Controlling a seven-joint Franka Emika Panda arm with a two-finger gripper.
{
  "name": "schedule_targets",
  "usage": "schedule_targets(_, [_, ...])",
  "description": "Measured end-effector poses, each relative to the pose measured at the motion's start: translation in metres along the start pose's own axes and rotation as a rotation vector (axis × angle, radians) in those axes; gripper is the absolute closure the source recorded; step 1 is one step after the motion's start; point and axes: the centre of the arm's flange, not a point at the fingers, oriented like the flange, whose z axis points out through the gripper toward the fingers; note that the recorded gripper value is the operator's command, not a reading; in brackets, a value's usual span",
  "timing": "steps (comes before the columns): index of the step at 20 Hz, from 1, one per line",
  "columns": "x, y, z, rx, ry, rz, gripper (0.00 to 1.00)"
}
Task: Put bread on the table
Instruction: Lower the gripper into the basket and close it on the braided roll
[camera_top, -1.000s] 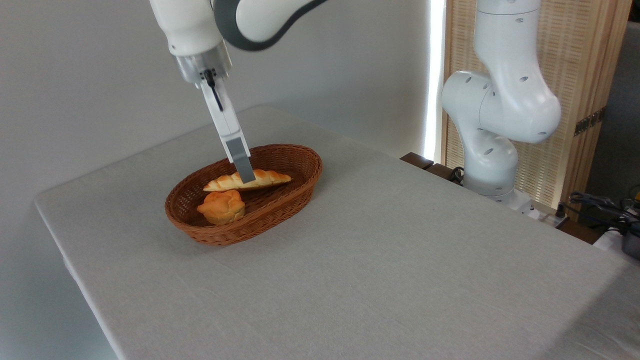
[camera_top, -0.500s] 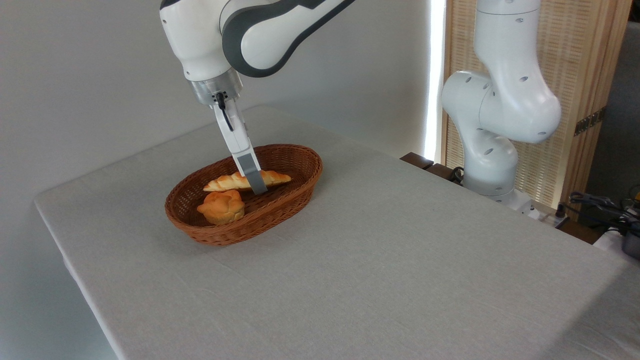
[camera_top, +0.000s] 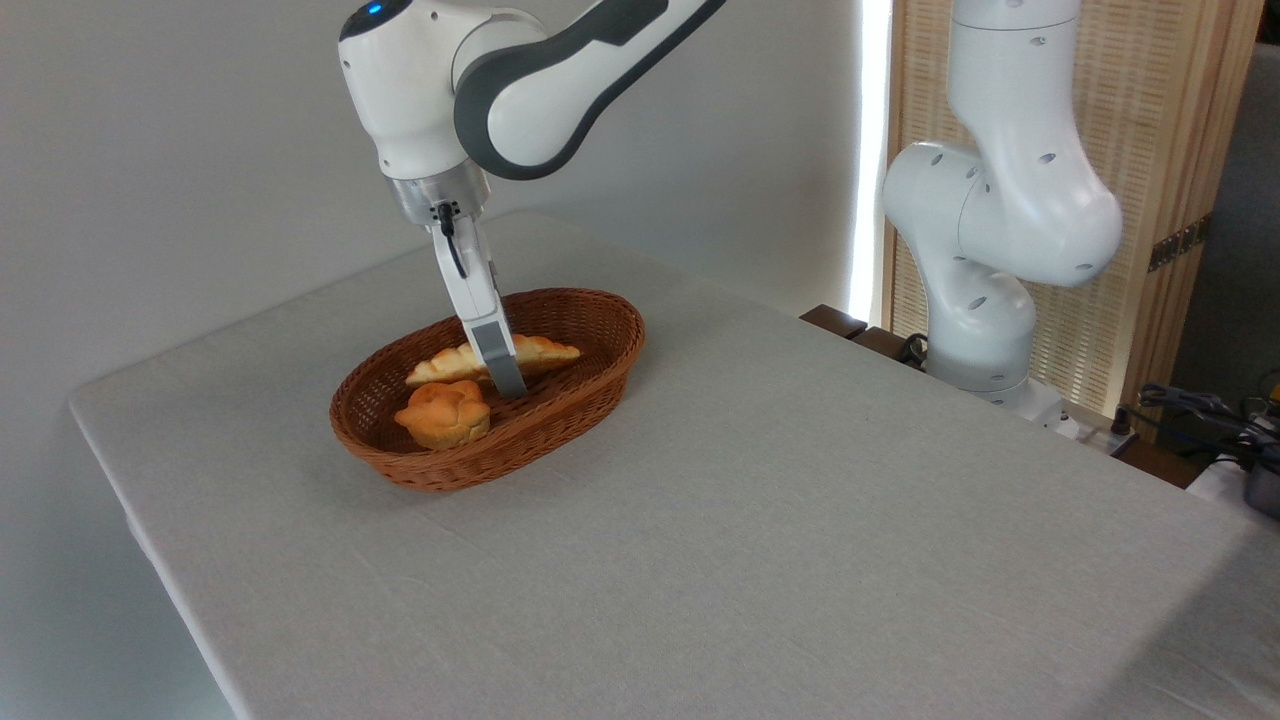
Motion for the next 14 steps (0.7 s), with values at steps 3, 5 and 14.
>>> schedule_targets(3, [0.0012,0.0011,0.0010,0.000,0.000,0.003,0.23])
schedule_targets(5, [0.0010,0.0008,0.0009,0.000,0.000,0.002,0.46])
schedule_targets(14, [-0.0017,-0.0024,-0.0001,0.002,0.002,-0.005,1.00])
